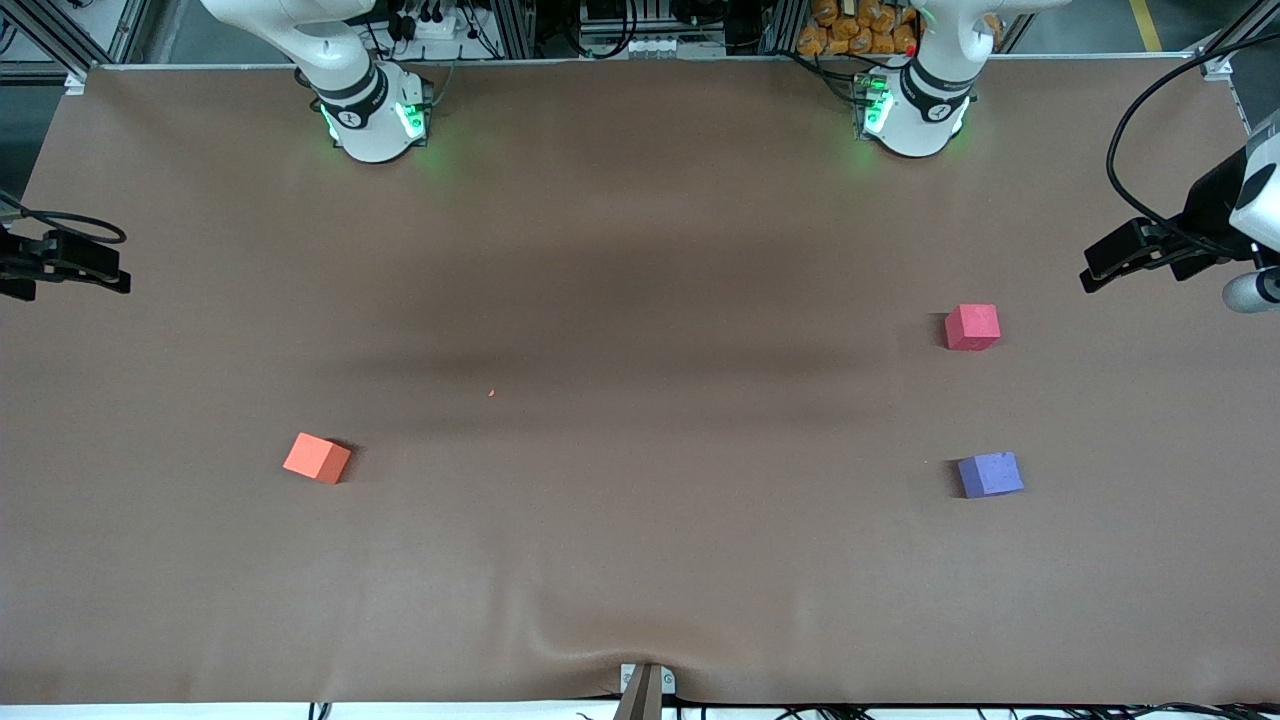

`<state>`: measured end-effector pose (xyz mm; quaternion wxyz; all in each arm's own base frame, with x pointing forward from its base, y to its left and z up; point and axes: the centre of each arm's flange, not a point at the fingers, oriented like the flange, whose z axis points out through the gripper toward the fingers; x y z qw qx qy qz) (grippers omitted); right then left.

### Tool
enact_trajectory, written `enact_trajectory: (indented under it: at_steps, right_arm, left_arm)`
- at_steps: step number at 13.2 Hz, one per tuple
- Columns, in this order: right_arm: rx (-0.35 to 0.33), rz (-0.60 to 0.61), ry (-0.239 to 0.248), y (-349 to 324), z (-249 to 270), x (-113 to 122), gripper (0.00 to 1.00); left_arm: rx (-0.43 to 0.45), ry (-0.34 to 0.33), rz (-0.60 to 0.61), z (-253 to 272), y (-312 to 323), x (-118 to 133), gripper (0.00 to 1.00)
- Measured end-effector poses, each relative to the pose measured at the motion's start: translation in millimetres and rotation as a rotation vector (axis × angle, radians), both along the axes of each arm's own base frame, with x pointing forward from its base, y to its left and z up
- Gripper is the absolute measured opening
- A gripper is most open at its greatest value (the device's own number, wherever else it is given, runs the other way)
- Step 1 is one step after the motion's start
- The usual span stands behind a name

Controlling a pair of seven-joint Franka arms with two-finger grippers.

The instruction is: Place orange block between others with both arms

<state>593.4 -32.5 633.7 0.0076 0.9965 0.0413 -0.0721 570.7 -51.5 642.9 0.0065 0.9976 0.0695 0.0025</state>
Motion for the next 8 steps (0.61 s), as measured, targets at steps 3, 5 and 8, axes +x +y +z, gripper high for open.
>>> enact_trajectory:
  at_steps: [3,5,8]
  right_arm:
    - [0.000,0.000,0.000,-0.2,0.1,0.0,1.00]
    - [0.000,-0.001,0.000,-0.4,0.3,-0.1,1.00]
    - [-0.001,-0.011,-0.001,-5.9,0.7,-0.6,1.00]
  left_arm:
    - [0.000,0.000,0.000,0.0,0.0,0.0,1.00]
    - [0.001,0.000,0.000,0.0,0.1,0.0,1.00]
    - [0.001,0.000,0.000,0.0,0.2,0.0,1.00]
